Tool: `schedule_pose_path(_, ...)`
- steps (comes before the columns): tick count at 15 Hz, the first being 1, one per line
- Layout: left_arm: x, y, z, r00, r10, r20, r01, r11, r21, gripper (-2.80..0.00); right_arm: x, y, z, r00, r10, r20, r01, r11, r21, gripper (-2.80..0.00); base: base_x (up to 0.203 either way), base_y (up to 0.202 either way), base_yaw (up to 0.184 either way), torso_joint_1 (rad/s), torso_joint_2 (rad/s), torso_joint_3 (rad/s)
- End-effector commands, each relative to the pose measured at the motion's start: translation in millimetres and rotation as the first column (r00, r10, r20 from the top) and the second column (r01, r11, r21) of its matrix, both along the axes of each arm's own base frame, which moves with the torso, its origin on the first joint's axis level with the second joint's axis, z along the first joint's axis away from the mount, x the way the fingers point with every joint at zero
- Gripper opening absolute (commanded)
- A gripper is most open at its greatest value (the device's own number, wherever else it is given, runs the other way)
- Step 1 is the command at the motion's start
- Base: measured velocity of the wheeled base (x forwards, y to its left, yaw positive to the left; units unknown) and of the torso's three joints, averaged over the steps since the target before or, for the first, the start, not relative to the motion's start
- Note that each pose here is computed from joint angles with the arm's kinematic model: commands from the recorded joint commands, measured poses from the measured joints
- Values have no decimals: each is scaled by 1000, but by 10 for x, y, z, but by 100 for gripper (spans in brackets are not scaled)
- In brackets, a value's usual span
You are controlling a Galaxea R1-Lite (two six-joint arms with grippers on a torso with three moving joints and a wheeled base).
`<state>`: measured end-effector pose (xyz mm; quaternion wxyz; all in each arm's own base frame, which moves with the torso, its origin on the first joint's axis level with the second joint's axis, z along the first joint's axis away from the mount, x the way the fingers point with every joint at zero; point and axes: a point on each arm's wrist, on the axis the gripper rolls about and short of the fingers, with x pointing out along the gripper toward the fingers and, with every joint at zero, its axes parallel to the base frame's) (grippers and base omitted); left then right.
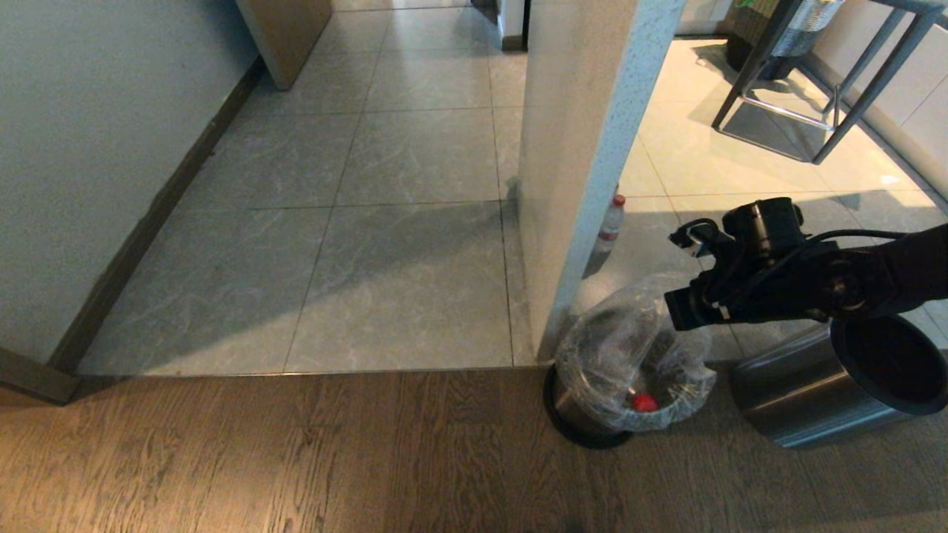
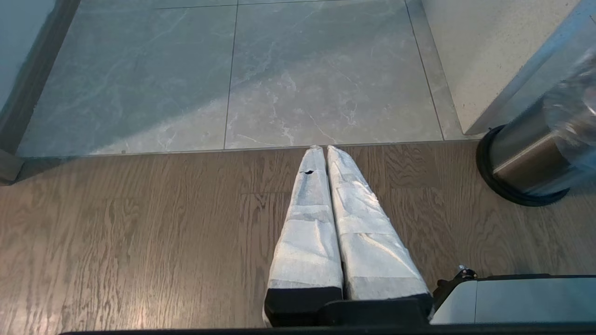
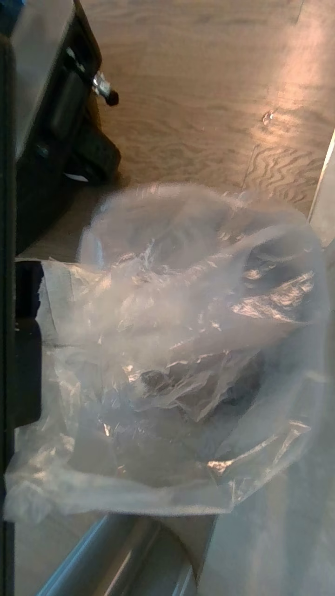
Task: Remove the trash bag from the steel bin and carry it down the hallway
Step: Pick up the trash bag
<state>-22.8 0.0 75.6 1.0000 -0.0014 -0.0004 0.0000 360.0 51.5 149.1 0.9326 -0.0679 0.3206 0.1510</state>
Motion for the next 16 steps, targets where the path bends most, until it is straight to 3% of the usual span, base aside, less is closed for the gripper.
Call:
schedule_pose_path(1, 0, 0, 1, 1000, 1, 1, -1, 1000, 0, -280, -199, -27, 341, 997, 3, 75, -4, 1000, 9, -280, 0, 0, 0, 0, 0, 0)
schedule_pose_path(5, 0, 0, 1, 1000, 0, 1, 0, 1000, 0, -280, -323, -43, 576, 994, 3, 106, -5, 1000, 13, -280, 0, 0, 0, 0, 0, 0)
schedule_pose_path(10, 0, 0, 1, 1000, 0, 1, 0, 1000, 0, -280, -265, -36, 667, 991, 5, 136, -7, 1000, 14, -280, 0, 0, 0, 0, 0, 0)
schedule_pose_path(16, 0, 0, 1, 1000, 0, 1, 0, 1000, 0, -280, -198, -181, 219, 999, -37, 5, 37, 999, -16, -280, 0, 0, 0, 0, 0, 0)
